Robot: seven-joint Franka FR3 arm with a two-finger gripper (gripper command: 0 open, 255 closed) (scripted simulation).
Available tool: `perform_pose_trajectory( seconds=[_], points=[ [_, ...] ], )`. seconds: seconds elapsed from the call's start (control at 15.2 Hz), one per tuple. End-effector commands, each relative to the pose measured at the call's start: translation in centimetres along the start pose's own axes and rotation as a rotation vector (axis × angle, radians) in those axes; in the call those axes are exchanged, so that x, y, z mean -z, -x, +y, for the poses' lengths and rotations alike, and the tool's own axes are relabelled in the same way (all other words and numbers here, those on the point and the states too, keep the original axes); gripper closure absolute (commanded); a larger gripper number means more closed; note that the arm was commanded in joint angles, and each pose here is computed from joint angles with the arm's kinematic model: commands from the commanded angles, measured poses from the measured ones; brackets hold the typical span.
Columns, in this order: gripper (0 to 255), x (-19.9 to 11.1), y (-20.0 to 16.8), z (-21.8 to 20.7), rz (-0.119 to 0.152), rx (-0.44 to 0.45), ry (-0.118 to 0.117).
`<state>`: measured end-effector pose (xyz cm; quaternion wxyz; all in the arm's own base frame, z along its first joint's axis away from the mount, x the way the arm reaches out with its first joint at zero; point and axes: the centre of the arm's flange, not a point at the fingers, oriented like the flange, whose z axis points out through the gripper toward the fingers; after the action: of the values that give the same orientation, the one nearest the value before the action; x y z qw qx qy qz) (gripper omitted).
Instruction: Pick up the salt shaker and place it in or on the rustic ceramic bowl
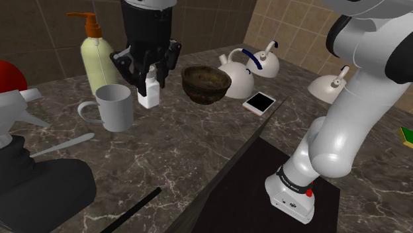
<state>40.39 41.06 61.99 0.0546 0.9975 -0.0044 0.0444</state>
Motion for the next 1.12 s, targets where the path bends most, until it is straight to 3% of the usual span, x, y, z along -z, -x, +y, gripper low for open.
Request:
perform_pose_trajectory(
  seconds=[0.0,0.79,1.06],
  points=[
    [255,1.0,-0.1,0.0,0.0,0.0,0.0],
    [255,7.0,-0.7,0.7,0.0,0.0,0.0],
    [255,6.7,-1.2,5.9,0.0,0.0,0.0]
  ],
)
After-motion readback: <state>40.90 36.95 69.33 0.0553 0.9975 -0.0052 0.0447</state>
